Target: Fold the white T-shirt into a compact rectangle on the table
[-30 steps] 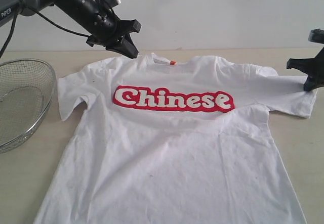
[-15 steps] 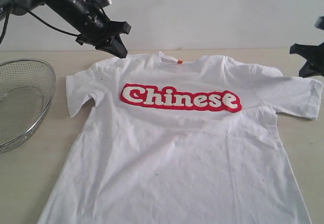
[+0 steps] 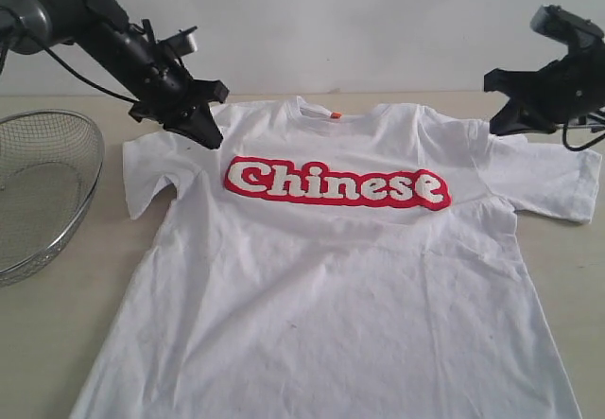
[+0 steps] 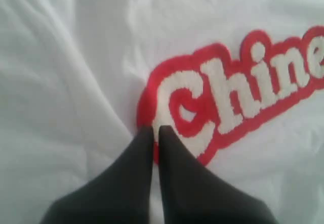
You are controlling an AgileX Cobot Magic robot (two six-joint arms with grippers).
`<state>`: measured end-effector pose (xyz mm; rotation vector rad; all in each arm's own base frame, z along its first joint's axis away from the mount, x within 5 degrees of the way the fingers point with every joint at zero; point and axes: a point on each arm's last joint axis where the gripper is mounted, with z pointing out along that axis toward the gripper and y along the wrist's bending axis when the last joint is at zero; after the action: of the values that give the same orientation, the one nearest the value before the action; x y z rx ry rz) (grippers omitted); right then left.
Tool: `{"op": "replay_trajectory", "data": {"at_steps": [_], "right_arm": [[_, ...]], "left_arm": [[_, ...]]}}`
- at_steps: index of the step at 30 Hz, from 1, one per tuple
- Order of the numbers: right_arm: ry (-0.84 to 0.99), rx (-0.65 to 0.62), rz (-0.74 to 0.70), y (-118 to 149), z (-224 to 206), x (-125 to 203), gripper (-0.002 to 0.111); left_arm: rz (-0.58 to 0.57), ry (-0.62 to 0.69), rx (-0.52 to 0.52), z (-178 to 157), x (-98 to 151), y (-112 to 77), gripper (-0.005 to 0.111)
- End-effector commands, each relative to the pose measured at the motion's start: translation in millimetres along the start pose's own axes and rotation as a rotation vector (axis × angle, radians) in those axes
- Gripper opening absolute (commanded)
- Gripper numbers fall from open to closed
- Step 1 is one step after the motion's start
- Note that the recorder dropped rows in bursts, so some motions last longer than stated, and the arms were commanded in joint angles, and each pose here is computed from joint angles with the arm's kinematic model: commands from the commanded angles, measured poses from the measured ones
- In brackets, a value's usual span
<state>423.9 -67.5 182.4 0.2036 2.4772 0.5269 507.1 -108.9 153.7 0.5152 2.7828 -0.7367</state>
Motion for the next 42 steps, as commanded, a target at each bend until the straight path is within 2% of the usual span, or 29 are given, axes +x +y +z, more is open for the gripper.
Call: {"op": "replay_trajectory", "data": {"at_steps": [1, 3, 5, 9, 16, 20, 24, 29, 32, 35, 37, 42], "right_arm": [[0.017, -0.080, -0.041, 36.7, -4.4, 19.6, 0.000], [0.042, -0.112, -0.083, 55.1, -7.0, 28.4, 0.000], [0.053, -0.131, -0.098, 70.3, -14.2, 37.1, 0.000], [0.061, -0.111, -0.069, 74.4, -30.1, 61.9, 0.000], [0.149, -0.097, -0.072, 76.4, -42.5, 117.8, 0.000], [0.250, -0.156, -0.070, 87.6, -45.4, 145.0, 0.000], [0.302, -0.173, -0.122, 99.5, -49.0, 172.1, 0.000], [0.295, -0.135, -0.162, 104.1, -52.4, 192.8, 0.000], [0.333, -0.129, -0.188, 107.4, -54.0, 203.8, 0.000], [0.395, -0.066, -0.240, 113.0, -53.9, 213.3, 0.000], [0.432, -0.026, -0.259, 117.0, -53.6, 219.7, 0.000], [0.514, 0.000, -0.323, 128.1, -53.6, 236.6, 0.000]], "left_arm": [[0.029, 0.052, -0.063, 3.0, 5.1, -6.9, 0.005], [0.017, 0.050, -0.062, 2.4, 5.1, -6.1, 0.005], [0.009, 0.019, -0.025, -5.1, 1.7, -13.8, 0.005], [0.037, -0.010, -0.019, -25.5, 0.2, -31.0, 0.005], [0.053, 0.019, 0.085, -50.2, 30.8, -61.0, 0.005], [-0.001, 0.055, 0.081, -60.0, 48.9, -75.2, 0.005], [0.004, 0.064, 0.087, -78.1, 68.5, -93.6, 0.005], [-0.075, 0.084, 0.132, -92.9, 103.4, -111.7, 0.005], [-0.078, 0.089, 0.121, -90.9, 129.6, -122.6, 0.005], [-0.072, 0.057, 0.094, -85.7, 159.8, -132.3, 0.005], [-0.080, 0.027, 0.073, -80.0, 182.8, -136.6, 0.005], [-0.077, 0.078, 0.025, -58.5, 235.9, -132.8, 0.005]]}}
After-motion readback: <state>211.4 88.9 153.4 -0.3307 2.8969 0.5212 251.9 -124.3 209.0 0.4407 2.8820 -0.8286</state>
